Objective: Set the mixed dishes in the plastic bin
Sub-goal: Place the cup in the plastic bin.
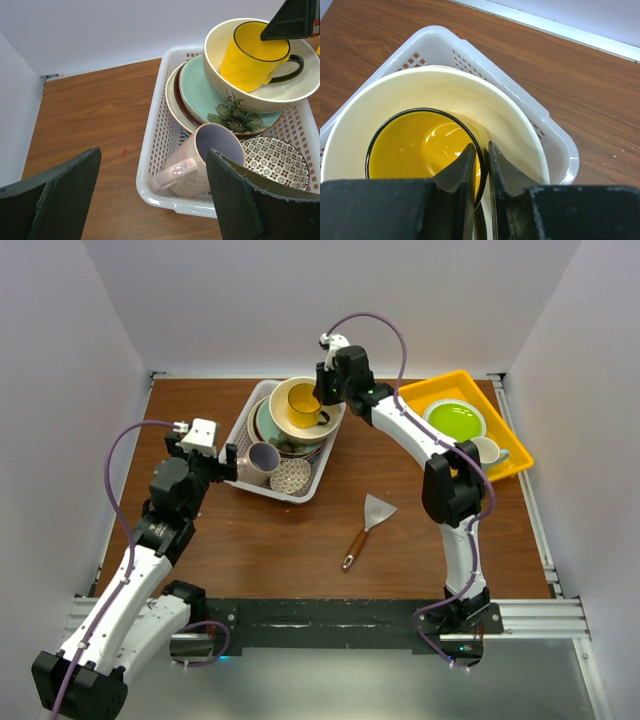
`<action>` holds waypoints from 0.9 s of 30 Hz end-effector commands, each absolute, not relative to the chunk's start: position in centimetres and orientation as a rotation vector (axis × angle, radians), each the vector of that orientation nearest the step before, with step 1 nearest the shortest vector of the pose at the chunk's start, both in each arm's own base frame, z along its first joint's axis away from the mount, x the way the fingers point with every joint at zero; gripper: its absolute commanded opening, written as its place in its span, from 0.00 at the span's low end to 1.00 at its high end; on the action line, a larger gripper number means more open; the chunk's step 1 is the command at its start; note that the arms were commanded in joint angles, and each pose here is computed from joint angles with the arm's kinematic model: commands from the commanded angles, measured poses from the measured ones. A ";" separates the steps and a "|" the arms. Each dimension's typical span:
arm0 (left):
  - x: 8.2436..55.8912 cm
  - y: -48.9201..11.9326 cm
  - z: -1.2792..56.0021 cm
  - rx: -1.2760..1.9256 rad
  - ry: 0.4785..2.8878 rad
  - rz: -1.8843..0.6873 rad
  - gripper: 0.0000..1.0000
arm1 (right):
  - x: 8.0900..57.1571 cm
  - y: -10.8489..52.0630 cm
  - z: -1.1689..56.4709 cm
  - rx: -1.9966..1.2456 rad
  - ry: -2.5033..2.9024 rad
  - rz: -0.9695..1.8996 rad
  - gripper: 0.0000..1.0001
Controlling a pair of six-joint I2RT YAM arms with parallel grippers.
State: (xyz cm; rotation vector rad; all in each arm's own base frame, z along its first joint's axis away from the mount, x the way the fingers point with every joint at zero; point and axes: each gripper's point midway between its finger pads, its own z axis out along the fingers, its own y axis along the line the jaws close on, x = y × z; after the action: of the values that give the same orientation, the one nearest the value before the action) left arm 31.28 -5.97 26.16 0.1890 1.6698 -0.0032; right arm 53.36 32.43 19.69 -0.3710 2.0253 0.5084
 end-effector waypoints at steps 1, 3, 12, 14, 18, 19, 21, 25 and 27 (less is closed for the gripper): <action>31.4 -5.8 27.7 0.156 1.608 -0.012 0.91 | 53.9 33.3 24.8 -0.361 1.878 0.543 0.19; 31.4 -5.8 27.7 0.156 1.608 -0.012 0.91 | 53.9 33.2 24.9 -0.360 1.876 0.544 0.21; 31.4 -5.7 27.8 0.153 1.606 -0.012 0.91 | 53.4 33.2 26.6 -0.369 1.850 0.553 0.29; 31.4 -5.7 27.8 0.154 1.606 -0.011 0.91 | 53.3 33.1 27.2 -0.373 1.841 0.555 0.33; 31.4 -5.7 28.0 0.152 1.603 -0.010 0.91 | 52.7 32.6 29.1 -0.381 1.809 0.547 0.36; 31.3 -5.7 27.9 0.152 1.604 -0.010 0.91 | 52.6 32.6 29.3 -0.385 1.805 0.547 0.36; 31.3 -5.7 27.9 0.152 1.604 -0.010 0.91 | 52.2 32.5 29.7 -0.398 1.798 0.545 0.36; 31.3 -5.6 27.9 0.149 1.603 -0.006 0.91 | 51.2 31.7 31.7 -0.418 1.765 0.537 0.38; 31.3 -5.6 27.9 0.149 1.601 -0.008 0.91 | 50.6 31.5 31.9 -0.442 1.758 0.531 0.38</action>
State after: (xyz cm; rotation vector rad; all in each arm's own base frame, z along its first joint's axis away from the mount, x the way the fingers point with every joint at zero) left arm 31.16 -5.92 26.39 0.1864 1.6621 -0.0038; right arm 52.21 31.99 25.67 -0.4000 1.9030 0.5203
